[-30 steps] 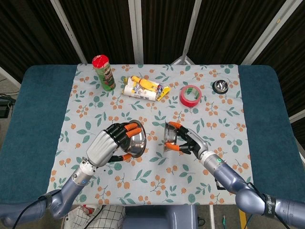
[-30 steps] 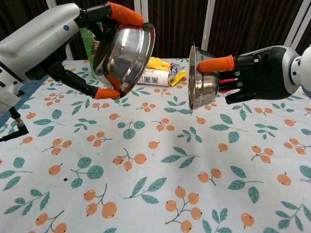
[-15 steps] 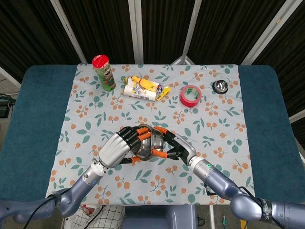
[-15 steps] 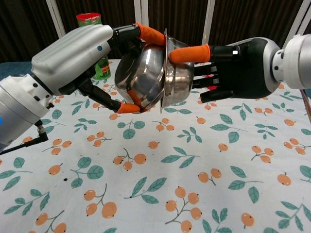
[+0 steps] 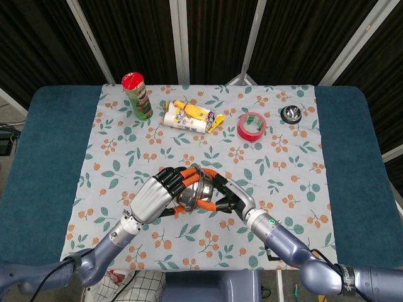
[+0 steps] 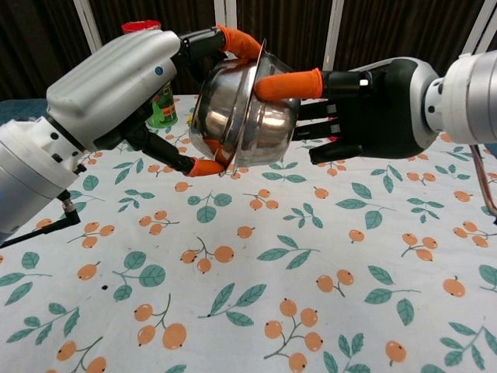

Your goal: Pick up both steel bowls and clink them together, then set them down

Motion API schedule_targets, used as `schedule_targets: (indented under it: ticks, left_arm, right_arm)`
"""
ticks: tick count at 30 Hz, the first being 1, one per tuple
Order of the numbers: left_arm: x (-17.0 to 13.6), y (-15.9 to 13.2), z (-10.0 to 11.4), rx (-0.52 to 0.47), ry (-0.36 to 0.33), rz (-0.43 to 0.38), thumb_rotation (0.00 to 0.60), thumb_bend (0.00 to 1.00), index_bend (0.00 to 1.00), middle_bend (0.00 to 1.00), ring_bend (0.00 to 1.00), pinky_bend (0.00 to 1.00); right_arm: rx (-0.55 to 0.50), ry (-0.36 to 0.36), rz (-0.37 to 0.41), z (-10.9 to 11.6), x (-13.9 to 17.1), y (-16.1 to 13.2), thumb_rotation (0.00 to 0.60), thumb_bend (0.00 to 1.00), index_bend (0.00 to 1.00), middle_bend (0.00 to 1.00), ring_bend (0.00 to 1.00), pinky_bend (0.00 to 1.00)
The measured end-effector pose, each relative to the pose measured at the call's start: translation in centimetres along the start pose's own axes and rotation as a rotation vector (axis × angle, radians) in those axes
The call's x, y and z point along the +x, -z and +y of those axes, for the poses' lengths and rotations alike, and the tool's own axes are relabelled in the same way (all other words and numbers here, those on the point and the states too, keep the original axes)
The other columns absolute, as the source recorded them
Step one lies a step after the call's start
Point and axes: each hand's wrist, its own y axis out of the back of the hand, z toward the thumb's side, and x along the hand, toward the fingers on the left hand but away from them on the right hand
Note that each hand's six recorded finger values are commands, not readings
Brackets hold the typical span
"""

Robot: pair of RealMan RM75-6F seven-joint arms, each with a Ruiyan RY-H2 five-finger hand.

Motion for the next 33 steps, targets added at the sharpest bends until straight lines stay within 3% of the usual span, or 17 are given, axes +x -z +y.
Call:
schedule_targets:
  ticks: [10, 18, 25, 30, 33]
  left_arm:
    - [-0.4, 1.2, 1.5, 0.026, -0.005, 0.027, 0.6, 0.5, 0.72, 0.84, 0.67, 0.87]
    - [-0.9, 1.5, 2.5, 0.046, -0.002, 0.035, 0.6, 0.5, 0.72, 0.84, 0.67, 0.87]
    - [-1.6, 2.2, 2.3, 0.03, 0.063, 0.075, 0.6, 0.5, 0.72, 0.84, 0.67, 0.87]
    - [-2.3, 3.0, 1.8, -0.006, 0.134, 0.134, 0.6, 0.5, 0.72, 0.84, 0.67, 0.87]
    - [-2.6, 3.5, 1.7, 0.039, 0.155, 0.156, 0.6, 0.5, 0.72, 0.84, 0.67, 0.87]
  right_arm:
    - [0.011, 0.077, -0.002, 3.9, 0.4, 0.2, 0.6, 0.48, 1.0, 0.99, 0.99, 1.0]
    - [0.118, 0.157, 0.011, 7.5, 1.0, 0.1, 0.6, 0.48, 1.0, 0.99, 1.0, 1.0]
    - [0.464, 0.287, 0.052, 10.5, 1.5, 0.3, 0.6, 0.48, 1.0, 0.99, 1.0, 1.0]
    - [0.819, 0.391, 0.07, 11.5, 2.0, 1.1, 0.6, 0.48, 1.0, 0.99, 1.0, 1.0]
    - [1.026, 0.44, 0.069, 11.7, 2.3, 2.4, 0.6, 0.48, 1.0, 0.99, 1.0, 1.0]
